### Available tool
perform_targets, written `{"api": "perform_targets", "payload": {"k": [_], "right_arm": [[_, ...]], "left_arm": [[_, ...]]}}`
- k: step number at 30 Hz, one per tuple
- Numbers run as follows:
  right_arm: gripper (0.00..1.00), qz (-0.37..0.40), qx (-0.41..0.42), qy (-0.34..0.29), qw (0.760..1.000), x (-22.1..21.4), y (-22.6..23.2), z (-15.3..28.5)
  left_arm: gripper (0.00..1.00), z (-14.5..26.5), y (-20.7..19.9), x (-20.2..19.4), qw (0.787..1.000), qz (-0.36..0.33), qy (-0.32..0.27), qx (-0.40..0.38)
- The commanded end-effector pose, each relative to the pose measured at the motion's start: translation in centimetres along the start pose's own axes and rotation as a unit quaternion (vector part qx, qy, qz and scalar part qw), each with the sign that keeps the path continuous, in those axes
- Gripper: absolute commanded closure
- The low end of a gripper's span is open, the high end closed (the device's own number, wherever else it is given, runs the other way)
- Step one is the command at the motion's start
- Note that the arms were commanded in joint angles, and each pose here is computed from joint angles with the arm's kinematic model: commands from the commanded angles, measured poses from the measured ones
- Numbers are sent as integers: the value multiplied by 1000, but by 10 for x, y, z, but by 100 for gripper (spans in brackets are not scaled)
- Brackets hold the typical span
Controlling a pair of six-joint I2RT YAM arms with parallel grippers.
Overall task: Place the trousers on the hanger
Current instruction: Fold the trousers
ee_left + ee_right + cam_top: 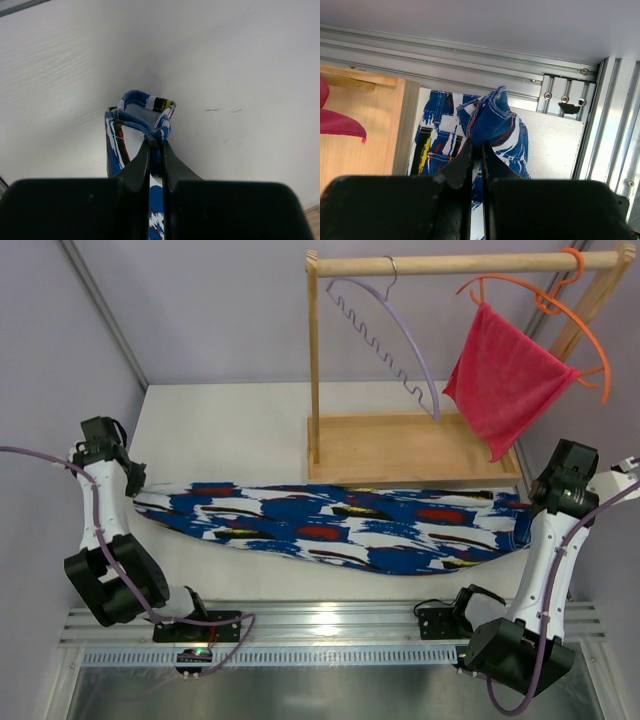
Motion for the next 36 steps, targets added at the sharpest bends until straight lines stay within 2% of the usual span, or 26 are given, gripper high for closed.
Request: {"api": "perform_targets", "payload": {"k": [1, 8, 12, 15, 17, 18, 21, 22, 23, 28, 29, 33, 34, 36], "right_arm": [[96, -53, 17, -83, 995, 43, 3, 24], [96, -67, 26, -102, 992, 47, -7, 37], [96, -64, 35, -107, 992, 45, -9, 38], [96, -59, 36, -103, 992, 43, -9, 37], [96, -56, 37, -104, 992, 44, -8, 38], [96, -57, 38, -105, 992, 45, -8, 38], [96, -56, 42, -107, 992, 46, -7, 40], [96, -56, 44, -105, 992, 46, -7, 39], [96, -56, 46, -104, 992, 45, -6, 40], [96, -58, 52, -100, 992, 43, -5, 40], [96, -59, 54, -101, 992, 44, -5, 40], [96, -60, 57, -103, 991, 45, -4, 41], [96, -61, 58, -104, 991, 45, -4, 42], [96, -61, 59, -102, 991, 44, -4, 41]], "left_arm": [[100, 20, -3, 36, 997, -1, -79, -18], [100, 32, -5, 38, 993, -44, -97, -50], [91, 30, 0, 34, 993, -48, -101, -47], [100, 22, 3, 28, 994, -47, -86, -41], [100, 18, 2, 22, 995, -45, -74, -42], [97, 16, 1, 20, 995, -46, -71, -47], [79, 10, -5, 15, 995, -52, -54, -65], [81, 9, -6, 13, 995, -54, -50, -67], [100, 4, -9, 10, 995, -58, -42, -75], [99, -7, -18, 6, 993, -60, -29, -93], [97, -8, -20, 6, 993, -62, -24, -97], [76, -15, -32, 5, 990, -73, -8, -117], [78, -20, -37, 2, 989, -77, 4, -123], [100, -24, -41, 1, 988, -80, 12, -131]]}}
Point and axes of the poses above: each gripper's point midway between its finger pads, its own z axis back along the fingers, its own y axis along the line the jaws close on, x = y × z, the point moved 3 cm from there along z, back along the fingers, and after that the axes turned 2 degrees about -z, right-handed, at the moved point
